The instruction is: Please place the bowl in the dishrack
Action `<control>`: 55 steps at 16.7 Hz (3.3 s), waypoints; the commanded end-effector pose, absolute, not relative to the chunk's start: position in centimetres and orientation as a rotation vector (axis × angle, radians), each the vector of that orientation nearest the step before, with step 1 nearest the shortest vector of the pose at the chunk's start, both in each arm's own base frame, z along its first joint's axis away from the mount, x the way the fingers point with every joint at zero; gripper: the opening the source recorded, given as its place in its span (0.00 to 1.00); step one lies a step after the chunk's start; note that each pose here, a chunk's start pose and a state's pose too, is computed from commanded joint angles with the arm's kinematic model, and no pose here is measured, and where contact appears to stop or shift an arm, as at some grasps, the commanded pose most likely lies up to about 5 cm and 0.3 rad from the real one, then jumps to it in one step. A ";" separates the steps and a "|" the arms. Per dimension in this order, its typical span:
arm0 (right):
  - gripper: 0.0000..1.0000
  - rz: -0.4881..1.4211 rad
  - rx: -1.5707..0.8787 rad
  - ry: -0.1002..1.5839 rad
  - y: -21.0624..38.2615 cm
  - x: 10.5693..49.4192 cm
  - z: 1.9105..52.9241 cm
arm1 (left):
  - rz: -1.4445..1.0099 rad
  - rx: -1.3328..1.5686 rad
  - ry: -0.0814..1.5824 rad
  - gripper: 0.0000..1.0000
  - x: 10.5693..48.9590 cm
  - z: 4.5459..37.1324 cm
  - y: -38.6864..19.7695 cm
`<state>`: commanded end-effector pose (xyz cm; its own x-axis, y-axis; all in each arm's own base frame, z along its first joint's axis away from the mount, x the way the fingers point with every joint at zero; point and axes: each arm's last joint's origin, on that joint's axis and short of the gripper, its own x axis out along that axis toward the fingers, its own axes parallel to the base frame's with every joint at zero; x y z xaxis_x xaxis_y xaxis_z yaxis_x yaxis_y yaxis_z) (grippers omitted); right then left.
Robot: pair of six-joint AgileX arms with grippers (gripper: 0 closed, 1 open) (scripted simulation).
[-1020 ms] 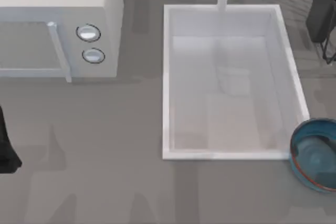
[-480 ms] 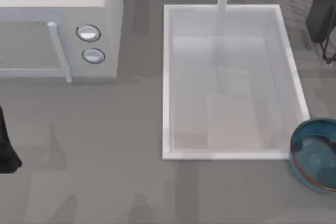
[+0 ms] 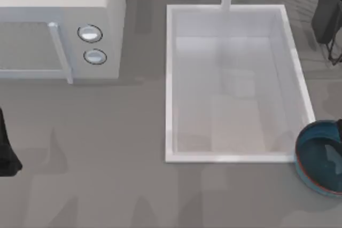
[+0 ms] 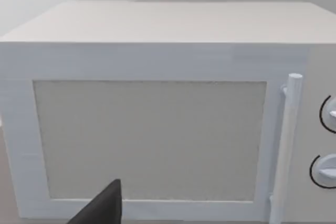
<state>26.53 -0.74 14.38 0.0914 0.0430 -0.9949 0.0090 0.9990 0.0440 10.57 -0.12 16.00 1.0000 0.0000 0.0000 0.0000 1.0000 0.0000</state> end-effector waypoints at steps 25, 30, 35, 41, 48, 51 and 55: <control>0.00 0.025 0.043 1.487 -0.7 26.3 12.9 | 0.000 0.000 0.000 1.00 10.6 16.0 -0.1; 0.00 0.024 0.044 1.486 -0.7 26.5 13.2 | 0.000 0.000 0.000 1.00 10.6 16.0 -0.1; 0.00 0.027 0.043 1.486 -0.7 28.5 18.3 | 0.000 0.000 0.000 1.00 10.6 16.0 -0.1; 0.00 0.027 0.045 1.529 -0.7 27.8 28.4 | 0.000 0.000 0.000 1.00 10.6 16.0 -0.1; 0.00 0.024 0.043 1.485 -0.7 26.3 32.9 | 0.000 0.000 0.000 1.00 10.6 16.0 -0.1; 0.00 0.027 0.043 1.487 -0.6 26.4 32.8 | 0.000 0.000 0.000 1.00 10.6 16.0 -0.1; 0.00 0.021 0.111 1.361 -1.8 26.2 33.4 | 0.000 0.000 0.000 1.00 10.6 16.0 -0.1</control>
